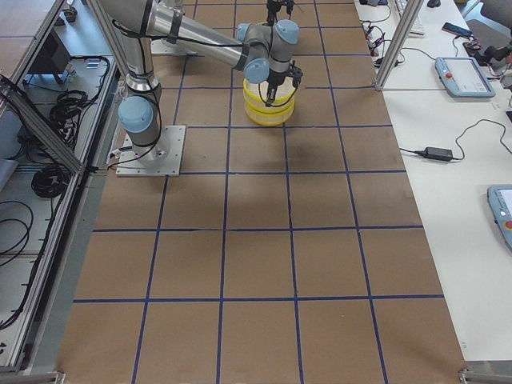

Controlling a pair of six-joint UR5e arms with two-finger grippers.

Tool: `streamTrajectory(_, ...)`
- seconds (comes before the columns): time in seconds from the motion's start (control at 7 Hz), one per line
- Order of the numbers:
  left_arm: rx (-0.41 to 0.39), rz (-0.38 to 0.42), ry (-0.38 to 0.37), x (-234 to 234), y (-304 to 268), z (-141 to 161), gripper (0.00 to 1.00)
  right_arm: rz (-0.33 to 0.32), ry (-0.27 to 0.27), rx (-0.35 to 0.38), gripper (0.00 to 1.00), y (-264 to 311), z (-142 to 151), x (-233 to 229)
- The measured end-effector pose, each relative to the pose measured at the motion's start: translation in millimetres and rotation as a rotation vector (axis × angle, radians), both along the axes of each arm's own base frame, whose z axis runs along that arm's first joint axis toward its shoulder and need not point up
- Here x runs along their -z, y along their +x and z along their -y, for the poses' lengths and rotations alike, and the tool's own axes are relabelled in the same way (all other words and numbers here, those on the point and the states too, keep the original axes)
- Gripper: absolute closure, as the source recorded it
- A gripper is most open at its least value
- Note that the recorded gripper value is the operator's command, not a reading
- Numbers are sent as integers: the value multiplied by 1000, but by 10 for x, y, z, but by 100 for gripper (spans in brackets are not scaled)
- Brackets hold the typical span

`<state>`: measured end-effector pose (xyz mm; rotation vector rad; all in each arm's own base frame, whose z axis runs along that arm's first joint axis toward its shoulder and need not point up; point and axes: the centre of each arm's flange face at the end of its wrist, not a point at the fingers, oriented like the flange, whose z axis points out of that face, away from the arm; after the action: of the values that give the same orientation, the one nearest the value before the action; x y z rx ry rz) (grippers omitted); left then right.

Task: Place buns in different layers of steamer
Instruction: 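Move the left gripper to the brown bun while the right restacks the top tier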

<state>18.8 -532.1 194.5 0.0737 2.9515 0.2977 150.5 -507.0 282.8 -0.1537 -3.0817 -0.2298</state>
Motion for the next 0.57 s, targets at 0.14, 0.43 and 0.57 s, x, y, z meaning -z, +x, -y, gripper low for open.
streamTrajectory(0.14,-2,-5,11,53,18,-18,76,0,3,0,86,1,2,18)
streamTrajectory(0.43,-4,-10,17,87,20,-31,88,-2,5,-4,85,-6,11,24)
streamTrajectory(0.57,-5,-11,17,87,21,-32,88,-4,2,-9,85,-11,20,13)
